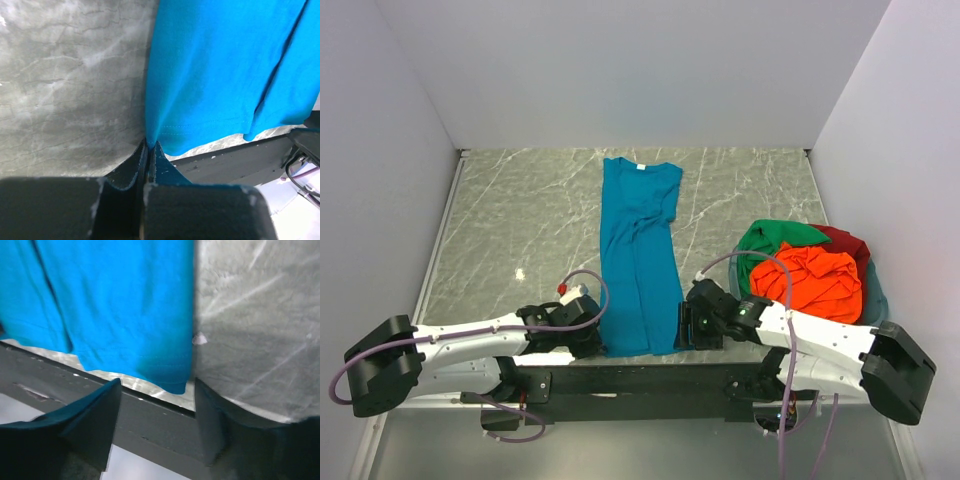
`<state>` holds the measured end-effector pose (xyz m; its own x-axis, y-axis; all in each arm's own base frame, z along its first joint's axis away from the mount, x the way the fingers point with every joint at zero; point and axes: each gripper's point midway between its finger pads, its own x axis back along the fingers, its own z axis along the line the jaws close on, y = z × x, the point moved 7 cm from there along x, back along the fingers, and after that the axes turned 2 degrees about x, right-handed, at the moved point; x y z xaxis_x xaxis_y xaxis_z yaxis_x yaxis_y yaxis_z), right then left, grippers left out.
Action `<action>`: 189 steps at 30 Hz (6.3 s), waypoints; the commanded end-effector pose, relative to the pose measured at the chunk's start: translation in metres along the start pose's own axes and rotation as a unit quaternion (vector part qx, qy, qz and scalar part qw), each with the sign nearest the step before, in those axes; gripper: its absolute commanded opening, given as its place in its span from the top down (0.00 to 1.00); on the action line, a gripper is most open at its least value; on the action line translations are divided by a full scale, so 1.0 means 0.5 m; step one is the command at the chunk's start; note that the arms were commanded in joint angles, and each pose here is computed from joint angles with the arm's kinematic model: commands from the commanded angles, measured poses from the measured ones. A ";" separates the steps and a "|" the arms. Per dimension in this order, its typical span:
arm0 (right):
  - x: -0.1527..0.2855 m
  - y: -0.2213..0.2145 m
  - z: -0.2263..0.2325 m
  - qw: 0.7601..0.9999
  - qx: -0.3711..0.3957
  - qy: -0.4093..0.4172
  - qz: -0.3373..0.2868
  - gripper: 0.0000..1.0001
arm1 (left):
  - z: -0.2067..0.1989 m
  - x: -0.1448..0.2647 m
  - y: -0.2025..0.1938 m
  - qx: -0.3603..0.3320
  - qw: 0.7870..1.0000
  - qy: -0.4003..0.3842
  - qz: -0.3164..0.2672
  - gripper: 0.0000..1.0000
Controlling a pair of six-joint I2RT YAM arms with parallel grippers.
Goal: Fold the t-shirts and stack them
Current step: Fold the tshirt
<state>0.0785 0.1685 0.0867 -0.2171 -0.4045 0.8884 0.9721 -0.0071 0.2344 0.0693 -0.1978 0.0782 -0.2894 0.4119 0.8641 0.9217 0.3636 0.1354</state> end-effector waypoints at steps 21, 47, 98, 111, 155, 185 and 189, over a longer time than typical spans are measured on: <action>-0.016 -0.031 0.002 0.998 0.018 -0.052 0.008 0.87 | 0.028 -0.005 -0.012 0.018 1.000 0.008 0.015 0.99; 0.037 -0.108 0.075 0.989 0.139 0.055 -0.005 1.00 | 0.045 0.045 -0.020 0.042 0.999 -0.023 0.026 0.99; 0.085 0.488 0.092 0.956 0.074 -0.052 -0.279 1.00 | -0.251 0.016 0.508 -0.034 0.982 -0.039 -0.179 0.98; 0.017 0.560 0.052 0.969 0.054 -0.059 -0.232 1.00 | -0.252 -0.035 0.584 -0.044 0.984 -0.034 -0.167 0.93; -0.016 0.316 -0.009 0.986 -0.031 0.023 -0.159 0.26 | -0.095 -0.049 0.351 0.000 0.993 -0.093 -0.067 0.42; -0.038 0.280 0.024 0.993 0.013 0.054 -0.101 0.98 | -0.054 -0.037 0.306 -0.001 0.994 -0.091 -0.067 0.99; 0.009 0.247 0.044 0.990 0.041 0.095 -0.095 1.00 | -0.039 0.002 0.273 0.008 0.991 -0.104 -0.081 0.99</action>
<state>0.2132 0.1852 0.1110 -0.3946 -0.5040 0.7683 0.9081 -0.0861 0.4099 0.2115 -0.1668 0.0943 -0.4487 0.4976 0.7423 0.8710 0.4296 0.2385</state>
